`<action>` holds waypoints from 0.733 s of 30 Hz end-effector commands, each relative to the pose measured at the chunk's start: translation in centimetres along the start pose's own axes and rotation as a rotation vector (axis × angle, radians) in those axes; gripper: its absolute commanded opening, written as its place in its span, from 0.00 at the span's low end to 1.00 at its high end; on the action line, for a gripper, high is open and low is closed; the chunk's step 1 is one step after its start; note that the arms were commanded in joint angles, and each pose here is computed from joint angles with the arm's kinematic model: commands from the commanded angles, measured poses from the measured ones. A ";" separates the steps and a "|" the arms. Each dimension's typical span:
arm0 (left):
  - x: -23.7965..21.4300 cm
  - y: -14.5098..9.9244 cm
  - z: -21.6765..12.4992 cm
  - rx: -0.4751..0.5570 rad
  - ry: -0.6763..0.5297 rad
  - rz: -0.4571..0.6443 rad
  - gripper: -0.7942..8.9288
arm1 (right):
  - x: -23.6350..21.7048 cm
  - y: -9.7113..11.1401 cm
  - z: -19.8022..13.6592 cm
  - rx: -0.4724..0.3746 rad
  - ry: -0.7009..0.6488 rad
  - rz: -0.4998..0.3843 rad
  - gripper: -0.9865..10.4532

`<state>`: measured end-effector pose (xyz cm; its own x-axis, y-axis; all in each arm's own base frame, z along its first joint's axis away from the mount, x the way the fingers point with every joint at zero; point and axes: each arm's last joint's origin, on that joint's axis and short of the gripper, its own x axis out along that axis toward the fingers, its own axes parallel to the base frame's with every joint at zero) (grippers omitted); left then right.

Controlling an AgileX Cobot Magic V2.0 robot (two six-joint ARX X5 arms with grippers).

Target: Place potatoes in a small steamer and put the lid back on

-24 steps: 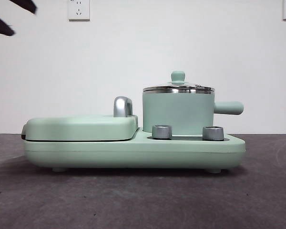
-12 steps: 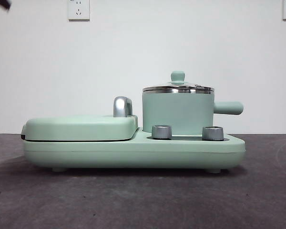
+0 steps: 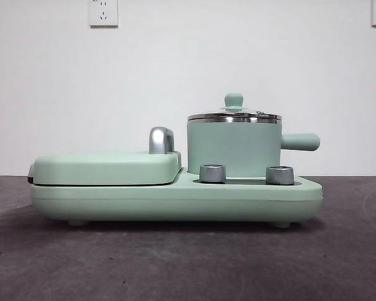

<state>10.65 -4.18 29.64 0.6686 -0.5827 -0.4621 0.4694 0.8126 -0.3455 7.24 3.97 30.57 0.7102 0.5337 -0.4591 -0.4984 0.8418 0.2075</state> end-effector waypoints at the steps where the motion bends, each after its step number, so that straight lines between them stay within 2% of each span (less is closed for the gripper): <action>1: 0.0 -0.1 0.2 0.000 -0.009 -0.007 0.09 | 0.0 0.1 0.2 0.005 -0.011 0.007 0.10; 7: -0.2 -0.2 0.2 0.018 -0.026 -0.003 0.09 | 0.0 0.1 0.2 0.005 -0.012 0.007 0.10; 10: -0.9 -0.2 -0.7 0.162 -0.068 0.003 0.09 | 0.0 0.1 0.2 0.005 -0.012 0.007 0.10; 12: -0.6 0.6 -2.2 0.295 -0.144 0.065 0.09 | 0.0 0.1 0.2 0.005 -0.011 0.007 0.10; 14: 0.4 2.0 -4.0 0.341 -0.253 0.151 0.09 | 0.0 0.1 0.2 0.005 -0.011 0.007 0.10; 18: 2.1 4.6 -7.8 0.309 -0.468 0.317 0.09 | 0.0 0.1 0.2 0.005 -0.011 0.007 0.10; 22: 2.9 6.4 -10.7 0.248 -0.554 0.450 0.09 | 0.0 0.1 0.2 0.005 -0.011 0.007 0.10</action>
<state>9.52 -0.91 17.23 0.9846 -0.1681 -0.0487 0.1694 0.9853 0.0224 7.25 3.98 30.58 0.7104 0.5337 -0.4588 -0.4984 0.8417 0.2075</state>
